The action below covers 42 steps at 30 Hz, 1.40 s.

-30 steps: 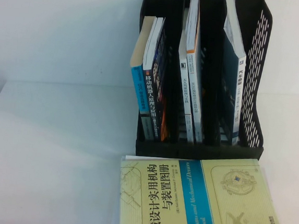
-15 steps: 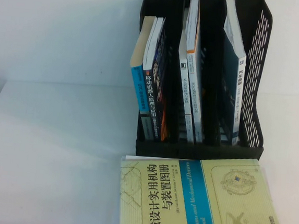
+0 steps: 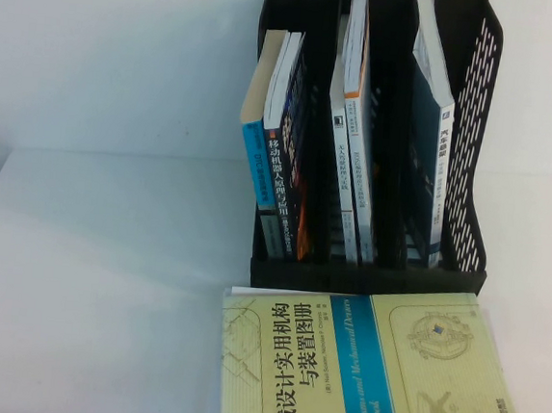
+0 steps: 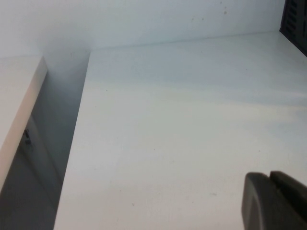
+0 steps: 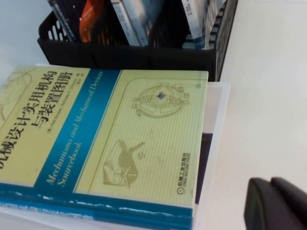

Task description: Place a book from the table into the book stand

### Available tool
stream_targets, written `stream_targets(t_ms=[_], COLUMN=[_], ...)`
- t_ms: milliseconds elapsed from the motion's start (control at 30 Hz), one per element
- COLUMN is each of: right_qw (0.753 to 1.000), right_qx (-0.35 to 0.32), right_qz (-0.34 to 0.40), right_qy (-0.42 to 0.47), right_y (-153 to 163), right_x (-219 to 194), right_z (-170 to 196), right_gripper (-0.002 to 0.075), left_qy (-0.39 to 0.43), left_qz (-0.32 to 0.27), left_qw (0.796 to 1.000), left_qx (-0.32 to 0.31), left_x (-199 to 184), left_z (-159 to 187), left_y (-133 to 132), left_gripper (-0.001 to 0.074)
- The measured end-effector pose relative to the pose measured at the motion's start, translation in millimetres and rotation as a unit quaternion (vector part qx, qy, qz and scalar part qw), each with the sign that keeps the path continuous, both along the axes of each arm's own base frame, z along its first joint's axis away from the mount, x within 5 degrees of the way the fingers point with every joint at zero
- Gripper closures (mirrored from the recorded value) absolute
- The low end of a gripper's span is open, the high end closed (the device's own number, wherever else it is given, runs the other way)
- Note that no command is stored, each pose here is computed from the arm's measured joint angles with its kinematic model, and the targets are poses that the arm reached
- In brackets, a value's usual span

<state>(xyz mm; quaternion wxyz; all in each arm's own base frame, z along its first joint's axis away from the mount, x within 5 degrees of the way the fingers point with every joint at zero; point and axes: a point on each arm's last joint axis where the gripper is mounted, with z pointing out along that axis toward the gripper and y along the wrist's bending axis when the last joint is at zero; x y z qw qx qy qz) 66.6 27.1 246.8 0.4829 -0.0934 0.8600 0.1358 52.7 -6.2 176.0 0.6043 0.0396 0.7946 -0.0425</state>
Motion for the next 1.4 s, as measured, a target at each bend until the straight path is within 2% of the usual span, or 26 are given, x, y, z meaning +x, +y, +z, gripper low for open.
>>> stream_targets(t_ms=[967, 1100, 1267, 1400], right_qw=[1.000, 0.998, 0.986, 0.976], right_qx=[0.002, -0.021, -0.013, -0.013], right_qz=[-0.003, -0.028, -0.100, -0.148], right_qy=[-0.007, -0.053, -0.132, -0.161], right_y=[-1.1, -8.0, -19.8, -26.0], right_x=[-1.8, -0.8, -8.0, -15.2], right_z=[-1.1, -5.5, -22.6, -39.9], right_gripper=[0.0729, 0.0729, 0.0729, 0.0729], left_qy=[0.002, 0.002, 0.001, 0.001], left_qz=[-0.001, -0.001, -0.001, -0.001], left_qw=[1.000, 1.000, 1.000, 1.000], left_qx=[-0.001, -0.001, -0.001, -0.001], left_x=[-0.1, -0.1, -0.1, -0.2], left_z=[-0.3, -0.3, 0.2, 0.2], left_y=[-0.2, -0.2, -0.1, -0.1], left_gripper=[0.0736, 0.0736, 0.0736, 0.0736])
